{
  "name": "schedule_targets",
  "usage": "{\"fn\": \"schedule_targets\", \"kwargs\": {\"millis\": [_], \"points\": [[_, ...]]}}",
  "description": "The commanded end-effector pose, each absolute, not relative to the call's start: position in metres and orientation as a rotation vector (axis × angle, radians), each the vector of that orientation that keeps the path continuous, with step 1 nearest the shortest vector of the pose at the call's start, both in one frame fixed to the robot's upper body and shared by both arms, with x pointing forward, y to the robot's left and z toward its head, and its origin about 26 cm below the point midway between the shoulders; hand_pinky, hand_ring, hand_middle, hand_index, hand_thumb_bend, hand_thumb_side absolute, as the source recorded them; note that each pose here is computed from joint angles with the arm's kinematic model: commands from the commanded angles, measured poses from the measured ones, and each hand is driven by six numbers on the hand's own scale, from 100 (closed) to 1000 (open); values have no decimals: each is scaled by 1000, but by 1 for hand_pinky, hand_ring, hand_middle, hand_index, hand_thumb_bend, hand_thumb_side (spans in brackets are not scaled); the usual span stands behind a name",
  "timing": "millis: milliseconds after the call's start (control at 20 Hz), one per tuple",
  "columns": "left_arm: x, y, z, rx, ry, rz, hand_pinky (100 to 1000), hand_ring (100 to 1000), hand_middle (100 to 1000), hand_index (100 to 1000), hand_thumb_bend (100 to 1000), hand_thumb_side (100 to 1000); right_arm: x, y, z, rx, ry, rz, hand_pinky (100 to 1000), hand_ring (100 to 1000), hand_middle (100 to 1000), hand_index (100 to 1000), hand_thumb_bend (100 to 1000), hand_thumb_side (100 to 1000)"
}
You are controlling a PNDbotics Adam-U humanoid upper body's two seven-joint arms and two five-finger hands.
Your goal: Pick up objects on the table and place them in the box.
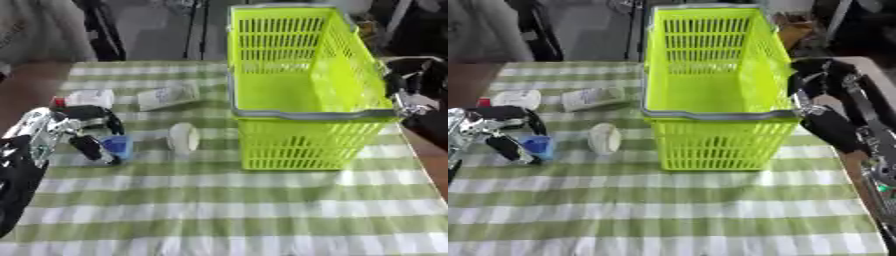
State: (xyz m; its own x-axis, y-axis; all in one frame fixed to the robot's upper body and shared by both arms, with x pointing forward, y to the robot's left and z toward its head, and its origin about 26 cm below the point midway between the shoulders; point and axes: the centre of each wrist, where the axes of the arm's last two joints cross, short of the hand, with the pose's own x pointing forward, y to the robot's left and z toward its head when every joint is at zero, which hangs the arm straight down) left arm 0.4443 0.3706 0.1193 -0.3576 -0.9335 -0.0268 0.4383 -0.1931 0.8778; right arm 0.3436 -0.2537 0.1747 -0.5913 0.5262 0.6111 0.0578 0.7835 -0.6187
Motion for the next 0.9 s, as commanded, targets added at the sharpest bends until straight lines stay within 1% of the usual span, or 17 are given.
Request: {"fn": "schedule_targets", "kwargs": {"millis": [50,100,150,200,250,300,350,450,600,650,700,900], "points": [[446,376,144,802,-1017,-1735,787,695,450,678,640,255,342,-257,187,-453,-2157,718,562,552,623,785,200,552],[446,376,146,807,-1011,-1738,782,675,425,651,630,225,342,-257,187,-453,-2156,718,562,552,623,785,200,553],[445,377,148,814,-985,-1747,767,642,386,608,605,182,342,-257,187,-454,-2156,717,562,552,623,785,199,553],[445,377,151,817,-962,-1756,745,603,343,561,594,163,342,-257,186,-455,-2155,716,562,552,623,785,202,556],[445,377,154,822,-937,-1762,741,599,340,557,572,141,342,-257,186,-456,-2155,715,562,552,623,784,199,553],[444,377,156,821,-922,-1763,725,585,316,531,547,121,342,-258,186,-456,-2155,715,562,552,623,784,198,553],[444,378,159,818,-912,-1761,725,585,316,531,547,121,342,-258,186,-457,-2154,714,562,552,623,784,198,553],[443,378,164,810,-916,-1749,701,575,299,510,501,118,342,-258,186,-459,-2154,713,562,552,623,784,198,553],[442,378,176,802,-942,-1729,697,576,301,509,493,113,342,-259,186,-462,-2152,710,562,552,623,784,197,553],[443,377,188,823,-980,-1719,687,574,300,509,475,100,342,-259,186,-464,-2151,710,562,553,623,784,197,553],[442,376,196,833,-1004,-1711,687,574,300,509,475,100,342,-259,185,-465,-2151,710,562,553,623,784,197,553],[437,362,251,940,-1168,-1707,684,574,297,507,490,100,342,-260,184,-468,-2146,711,563,553,623,784,196,553]]}}
